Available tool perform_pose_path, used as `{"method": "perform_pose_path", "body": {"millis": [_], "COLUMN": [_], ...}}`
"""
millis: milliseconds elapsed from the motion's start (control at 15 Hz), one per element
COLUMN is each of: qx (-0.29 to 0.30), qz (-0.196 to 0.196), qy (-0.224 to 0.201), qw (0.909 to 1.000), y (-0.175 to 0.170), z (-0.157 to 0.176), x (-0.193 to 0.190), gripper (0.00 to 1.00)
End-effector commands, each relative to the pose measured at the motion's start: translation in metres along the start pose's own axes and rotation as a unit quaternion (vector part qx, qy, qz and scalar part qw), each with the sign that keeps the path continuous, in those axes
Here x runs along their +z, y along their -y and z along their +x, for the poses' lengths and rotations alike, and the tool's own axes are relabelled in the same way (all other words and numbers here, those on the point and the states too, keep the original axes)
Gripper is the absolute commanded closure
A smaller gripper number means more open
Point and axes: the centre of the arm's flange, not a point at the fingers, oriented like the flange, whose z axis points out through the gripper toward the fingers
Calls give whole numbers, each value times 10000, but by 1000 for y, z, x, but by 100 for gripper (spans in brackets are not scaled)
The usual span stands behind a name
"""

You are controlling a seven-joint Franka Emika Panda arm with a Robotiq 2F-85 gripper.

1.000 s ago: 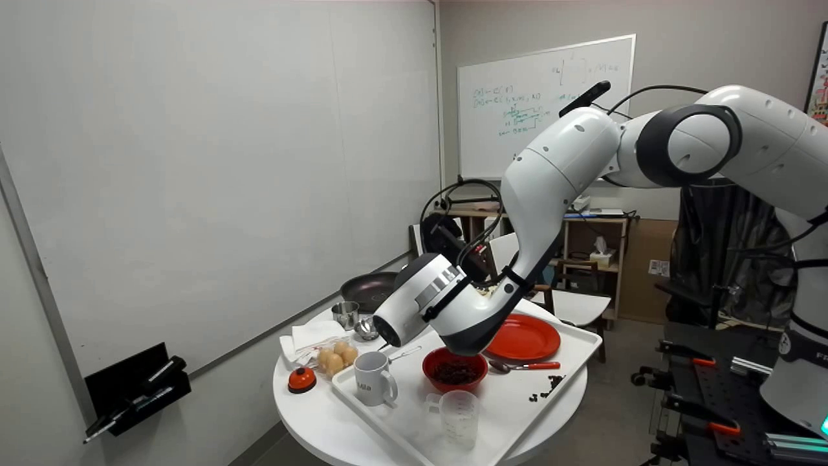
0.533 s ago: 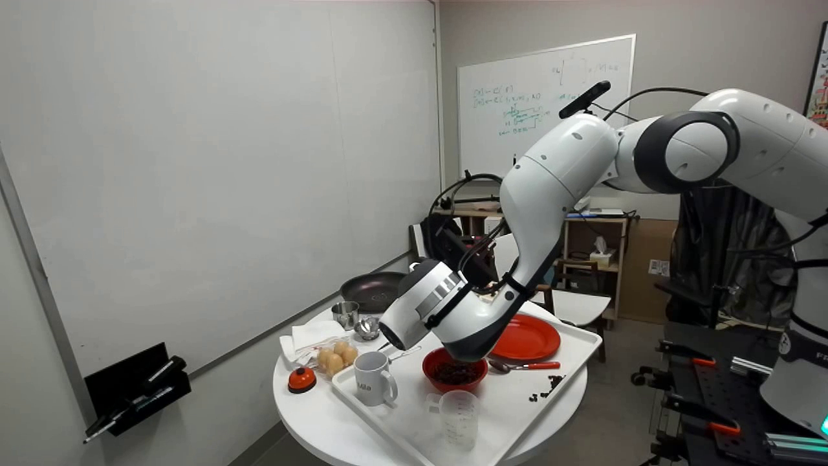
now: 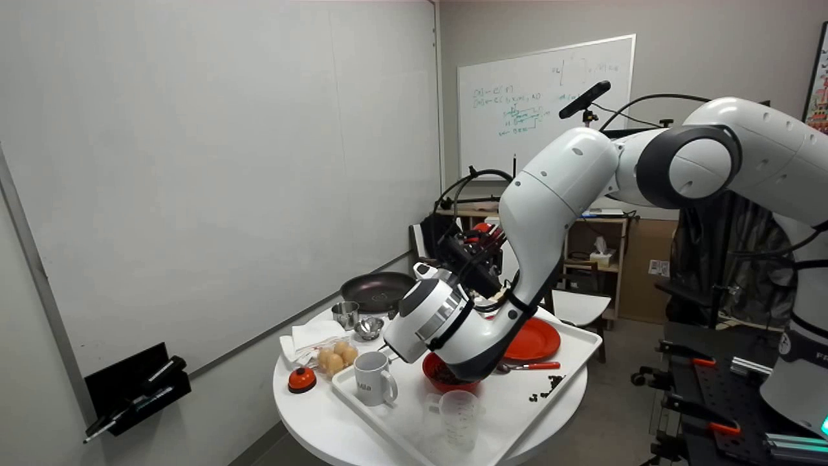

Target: Pour the contents in the red mug into the red bowl

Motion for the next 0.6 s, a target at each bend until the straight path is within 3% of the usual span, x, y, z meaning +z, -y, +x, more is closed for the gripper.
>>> {"method": "perform_pose_path", "body": {"millis": [0,267,533], "qx": [115,-195,-358], "qz": [-57,239,442], "qy": [117,-700,-1147], "qw": [9999,9971,9918], "y": [-7,-7,-6], "z": [2,11,23], "x": [-8,-7,-8], "gripper": [96,96,96]}}
